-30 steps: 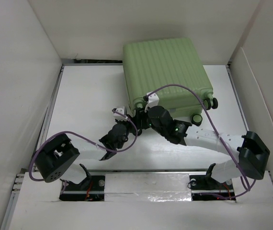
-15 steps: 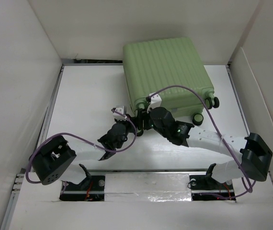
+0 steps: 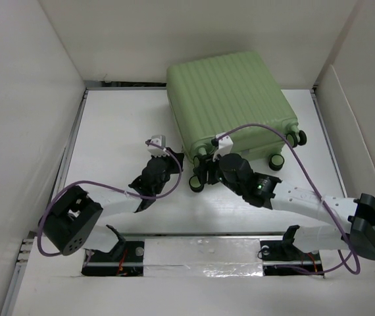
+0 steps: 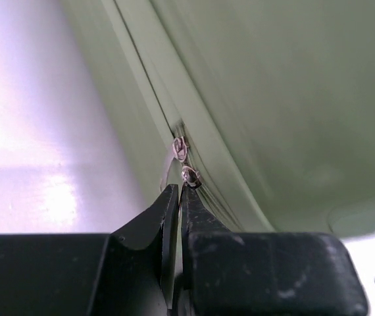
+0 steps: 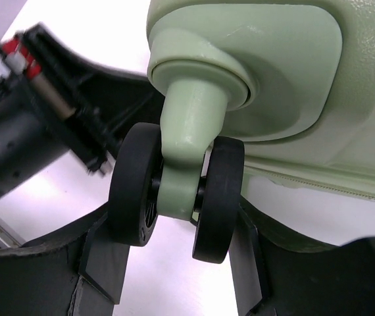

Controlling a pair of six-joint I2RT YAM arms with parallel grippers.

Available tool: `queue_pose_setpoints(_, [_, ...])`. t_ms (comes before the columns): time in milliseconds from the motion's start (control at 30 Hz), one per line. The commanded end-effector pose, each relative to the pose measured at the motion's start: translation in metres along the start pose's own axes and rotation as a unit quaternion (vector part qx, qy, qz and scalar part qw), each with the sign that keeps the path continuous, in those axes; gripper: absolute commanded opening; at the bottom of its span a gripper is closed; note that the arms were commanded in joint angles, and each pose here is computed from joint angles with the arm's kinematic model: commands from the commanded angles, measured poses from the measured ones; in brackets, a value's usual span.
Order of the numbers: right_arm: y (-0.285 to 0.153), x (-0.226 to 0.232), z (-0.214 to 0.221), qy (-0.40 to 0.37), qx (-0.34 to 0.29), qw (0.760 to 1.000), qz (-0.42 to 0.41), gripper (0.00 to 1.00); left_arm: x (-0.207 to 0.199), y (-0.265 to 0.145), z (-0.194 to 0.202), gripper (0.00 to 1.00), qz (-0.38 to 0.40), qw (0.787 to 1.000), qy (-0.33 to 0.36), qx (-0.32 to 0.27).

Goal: Pack the luggage

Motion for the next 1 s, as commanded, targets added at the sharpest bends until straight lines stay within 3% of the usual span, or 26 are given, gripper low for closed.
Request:
queue_pose_setpoints(0, [-0.015,0.005,-0.029,0.003,-0.058,0.998,-0.014,0.00,0.059,0.020,-0.025,0.00,-0.183,0.981,0.022,-0.055])
queue_pose_setpoints(233, [-0.009,0.022,-0.026,-0.005,-0.049,0.998,-0.041,0.00,0.060,0.031,-0.026,0.00,-0.204,0.978,0.006,-0.048])
queue_pose_setpoints(300, [-0.006,0.028,-0.026,-0.010,-0.048,0.998,-0.048,0.00,0.062,0.026,-0.027,0.17,-0.211,0.976,-0.006,-0.055])
queue_pose_setpoints(333, [-0.005,0.030,-0.028,-0.010,-0.047,0.997,-0.052,0.00,0.064,0.019,-0.033,0.41,-0.213,0.975,-0.016,-0.062])
queue_pose_setpoints(400, [-0.004,0.039,-0.034,-0.011,-0.055,0.996,-0.066,0.00,0.063,0.009,-0.042,0.59,-0.213,0.973,-0.032,-0.081])
queue_pose_setpoints(433, [-0.002,0.042,-0.034,-0.012,-0.053,0.996,-0.070,0.00,0.062,-0.002,-0.051,0.73,-0.212,0.972,-0.044,-0.095])
queue_pose_setpoints(567, [0.004,0.054,-0.040,-0.019,-0.050,0.995,-0.085,0.00,0.054,-0.031,-0.084,0.87,-0.198,0.966,-0.089,-0.141])
queue_pose_setpoints(667, [0.005,0.065,-0.043,-0.028,-0.048,0.993,-0.106,0.14,0.040,-0.052,-0.105,0.88,-0.141,0.971,-0.114,-0.156])
queue_pose_setpoints(700, [0.003,0.072,-0.046,-0.031,-0.048,0.991,-0.122,0.30,0.033,-0.061,-0.111,0.89,-0.109,0.974,-0.125,-0.156])
queue_pose_setpoints(733, [0.002,0.073,-0.048,-0.033,-0.051,0.991,-0.123,0.39,0.027,-0.067,-0.112,0.89,-0.089,0.976,-0.127,-0.154])
queue_pose_setpoints(767, [-0.003,0.076,-0.050,-0.040,-0.052,0.989,-0.129,0.57,0.022,-0.073,-0.112,0.89,-0.064,0.979,-0.127,-0.148])
queue_pose_setpoints(833, [-0.013,0.079,-0.057,-0.043,-0.060,0.988,-0.136,0.79,0.020,-0.088,-0.118,0.99,-0.042,0.978,-0.133,-0.157])
queue_pose_setpoints(867, [-0.017,0.078,-0.060,-0.048,-0.063,0.987,-0.136,0.96,0.019,-0.093,-0.118,0.99,-0.035,0.978,-0.139,-0.153])
queue_pose_setpoints(967, [-0.040,0.071,-0.077,-0.052,-0.085,0.987,-0.127,1.00,0.016,-0.113,-0.125,0.99,-0.012,0.978,-0.146,-0.148])
Point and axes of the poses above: each gripper's point midway between its finger pads, its own y axis out along the fingers, its own x axis along the line the jaws close on, z = x × y, the point moved 8 cm from there along -y, back along the fingers, and after that the axes turned 7 degrees about y, right-handed, at the moved point
